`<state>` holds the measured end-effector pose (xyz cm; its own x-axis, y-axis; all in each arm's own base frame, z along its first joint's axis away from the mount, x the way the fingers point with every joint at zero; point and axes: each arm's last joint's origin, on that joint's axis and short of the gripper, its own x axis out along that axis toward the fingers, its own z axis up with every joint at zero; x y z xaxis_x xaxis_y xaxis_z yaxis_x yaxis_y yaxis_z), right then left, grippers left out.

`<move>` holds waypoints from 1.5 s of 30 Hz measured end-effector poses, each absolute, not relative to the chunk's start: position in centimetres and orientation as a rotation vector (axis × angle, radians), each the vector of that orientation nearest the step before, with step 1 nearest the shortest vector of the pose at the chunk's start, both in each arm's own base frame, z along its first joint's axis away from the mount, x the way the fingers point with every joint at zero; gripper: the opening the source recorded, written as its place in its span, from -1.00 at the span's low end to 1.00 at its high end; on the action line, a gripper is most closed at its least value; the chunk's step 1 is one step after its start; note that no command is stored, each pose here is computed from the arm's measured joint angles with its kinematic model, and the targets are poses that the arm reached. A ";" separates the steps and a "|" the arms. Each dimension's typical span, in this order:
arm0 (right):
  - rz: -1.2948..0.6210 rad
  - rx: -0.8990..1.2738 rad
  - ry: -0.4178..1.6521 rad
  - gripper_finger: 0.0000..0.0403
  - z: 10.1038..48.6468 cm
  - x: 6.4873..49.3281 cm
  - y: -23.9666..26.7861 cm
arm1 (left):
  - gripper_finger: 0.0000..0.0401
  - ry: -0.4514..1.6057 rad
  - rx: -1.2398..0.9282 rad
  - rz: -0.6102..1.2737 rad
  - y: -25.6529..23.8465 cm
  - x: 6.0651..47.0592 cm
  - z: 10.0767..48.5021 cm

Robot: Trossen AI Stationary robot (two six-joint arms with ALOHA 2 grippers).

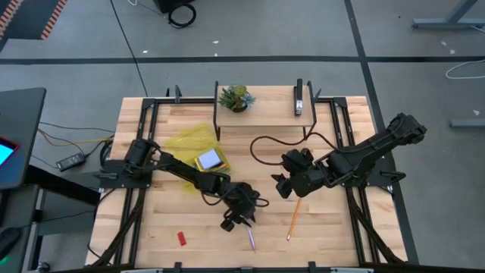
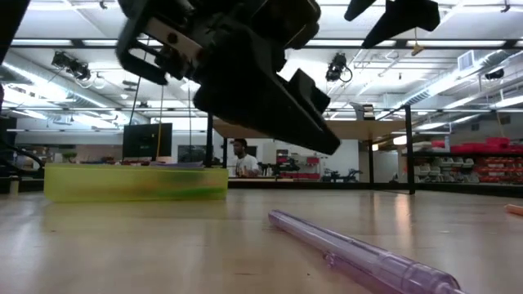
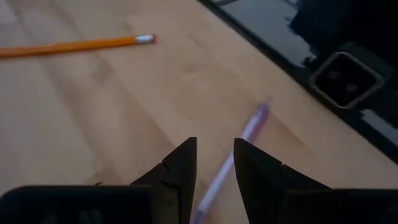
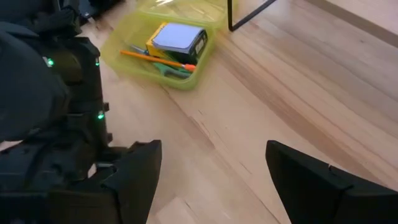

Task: Pack school essentials
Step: Put the purple pen into the yellow supply box

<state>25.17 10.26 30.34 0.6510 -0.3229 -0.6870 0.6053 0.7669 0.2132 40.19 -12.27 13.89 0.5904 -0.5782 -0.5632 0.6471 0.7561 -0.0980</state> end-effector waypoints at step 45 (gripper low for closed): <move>-0.565 0.477 0.565 0.46 30.7 25.0 11.5 | -0.35 0.669 0.347 -0.819 -12.3 39.9 10.0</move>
